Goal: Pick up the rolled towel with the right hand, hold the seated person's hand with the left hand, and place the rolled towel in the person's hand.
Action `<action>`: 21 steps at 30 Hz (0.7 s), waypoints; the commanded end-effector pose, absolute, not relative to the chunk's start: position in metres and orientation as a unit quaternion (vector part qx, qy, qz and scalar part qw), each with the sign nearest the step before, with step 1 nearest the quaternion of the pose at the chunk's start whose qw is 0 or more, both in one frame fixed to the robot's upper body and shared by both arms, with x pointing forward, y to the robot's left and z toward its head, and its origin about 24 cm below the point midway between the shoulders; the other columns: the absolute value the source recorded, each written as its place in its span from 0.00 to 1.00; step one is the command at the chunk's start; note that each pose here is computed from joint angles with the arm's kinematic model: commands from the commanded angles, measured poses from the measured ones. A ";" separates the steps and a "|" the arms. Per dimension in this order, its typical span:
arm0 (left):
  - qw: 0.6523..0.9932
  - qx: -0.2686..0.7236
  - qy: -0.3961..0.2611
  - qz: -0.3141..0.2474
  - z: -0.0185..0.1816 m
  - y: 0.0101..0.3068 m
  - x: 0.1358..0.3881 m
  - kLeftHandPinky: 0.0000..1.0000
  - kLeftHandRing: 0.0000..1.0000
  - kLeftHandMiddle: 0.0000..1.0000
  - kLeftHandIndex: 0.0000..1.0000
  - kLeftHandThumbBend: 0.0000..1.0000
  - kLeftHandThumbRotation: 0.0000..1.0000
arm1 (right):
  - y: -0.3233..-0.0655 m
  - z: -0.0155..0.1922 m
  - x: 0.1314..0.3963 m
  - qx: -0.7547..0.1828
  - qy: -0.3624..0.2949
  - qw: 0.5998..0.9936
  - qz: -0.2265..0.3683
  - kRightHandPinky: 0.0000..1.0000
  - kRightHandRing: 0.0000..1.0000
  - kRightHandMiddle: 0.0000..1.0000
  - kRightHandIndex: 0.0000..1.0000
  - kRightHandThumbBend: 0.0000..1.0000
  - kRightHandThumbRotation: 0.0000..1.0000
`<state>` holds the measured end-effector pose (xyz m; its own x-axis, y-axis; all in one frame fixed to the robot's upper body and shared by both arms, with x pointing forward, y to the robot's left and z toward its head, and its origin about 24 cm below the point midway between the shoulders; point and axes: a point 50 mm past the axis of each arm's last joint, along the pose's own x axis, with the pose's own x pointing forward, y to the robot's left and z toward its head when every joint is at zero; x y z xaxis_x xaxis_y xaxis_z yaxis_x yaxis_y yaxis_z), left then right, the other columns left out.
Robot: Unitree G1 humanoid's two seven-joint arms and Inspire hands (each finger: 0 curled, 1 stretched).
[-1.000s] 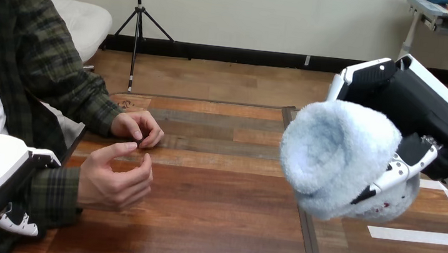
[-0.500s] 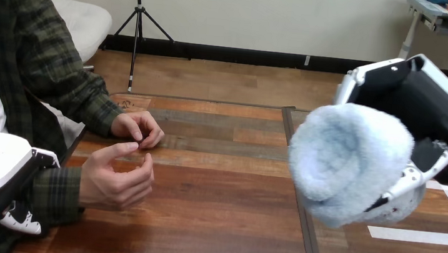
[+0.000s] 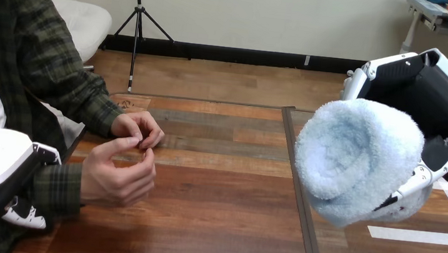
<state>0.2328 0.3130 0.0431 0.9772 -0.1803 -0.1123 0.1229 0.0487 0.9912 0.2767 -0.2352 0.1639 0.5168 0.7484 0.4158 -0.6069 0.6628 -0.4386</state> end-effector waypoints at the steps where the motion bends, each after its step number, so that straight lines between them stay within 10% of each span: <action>1: 0.736 0.668 -0.038 -0.107 0.046 0.304 0.240 0.38 0.40 0.45 0.48 0.85 0.00 | -0.235 0.182 0.276 -0.110 -0.341 0.849 0.389 0.10 0.16 0.21 0.25 0.74 0.15; 21: 0.769 0.629 -0.073 -0.087 0.057 0.285 0.243 0.36 0.40 0.44 0.46 0.86 0.00 | -0.226 0.177 0.281 -0.100 -0.327 0.849 0.402 0.13 0.18 0.24 0.28 0.75 0.14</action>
